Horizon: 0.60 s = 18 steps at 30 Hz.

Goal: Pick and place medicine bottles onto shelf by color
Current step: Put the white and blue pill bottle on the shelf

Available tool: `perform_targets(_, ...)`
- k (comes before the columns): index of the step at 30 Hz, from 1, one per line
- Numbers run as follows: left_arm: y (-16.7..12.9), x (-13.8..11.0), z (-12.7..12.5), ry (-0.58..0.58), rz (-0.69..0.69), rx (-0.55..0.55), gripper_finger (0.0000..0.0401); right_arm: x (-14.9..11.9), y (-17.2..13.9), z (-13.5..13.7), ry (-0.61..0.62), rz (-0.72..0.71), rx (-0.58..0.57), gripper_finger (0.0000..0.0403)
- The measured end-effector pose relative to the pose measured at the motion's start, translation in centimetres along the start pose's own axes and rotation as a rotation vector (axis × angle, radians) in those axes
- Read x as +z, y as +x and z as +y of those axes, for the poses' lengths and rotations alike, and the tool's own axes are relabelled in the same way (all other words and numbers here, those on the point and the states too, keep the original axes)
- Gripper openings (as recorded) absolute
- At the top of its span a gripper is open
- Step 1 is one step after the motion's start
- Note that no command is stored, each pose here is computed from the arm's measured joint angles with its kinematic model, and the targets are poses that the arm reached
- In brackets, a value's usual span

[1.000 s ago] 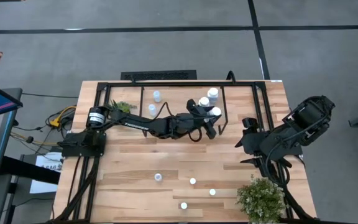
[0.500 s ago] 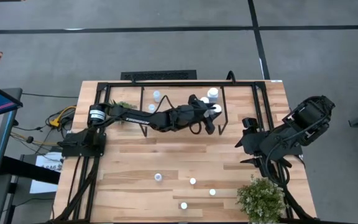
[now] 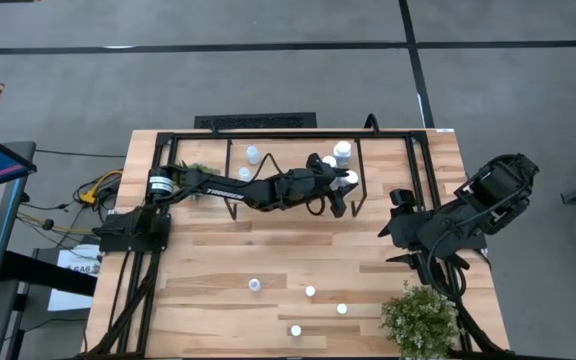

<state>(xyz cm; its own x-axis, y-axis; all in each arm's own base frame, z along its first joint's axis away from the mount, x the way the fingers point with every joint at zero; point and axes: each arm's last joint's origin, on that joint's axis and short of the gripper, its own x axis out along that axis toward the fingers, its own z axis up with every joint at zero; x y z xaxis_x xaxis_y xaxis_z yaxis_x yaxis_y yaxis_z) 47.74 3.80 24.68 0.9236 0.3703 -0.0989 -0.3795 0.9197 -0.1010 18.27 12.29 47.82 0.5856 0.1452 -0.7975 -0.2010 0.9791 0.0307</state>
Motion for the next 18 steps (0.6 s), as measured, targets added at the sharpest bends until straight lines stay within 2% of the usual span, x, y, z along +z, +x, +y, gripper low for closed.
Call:
perform_targets(8,0.11,-0.38,0.24,0.008,0.028,0.008,0.0207,0.00,0.00,0.00,0.000,0.000,0.000,0.0272)
perform_targets(18,0.17,-0.33,0.47,0.023,0.026,0.021,0.0256,0.00,0.00,0.00,0.000,0.000,0.000,0.0272)
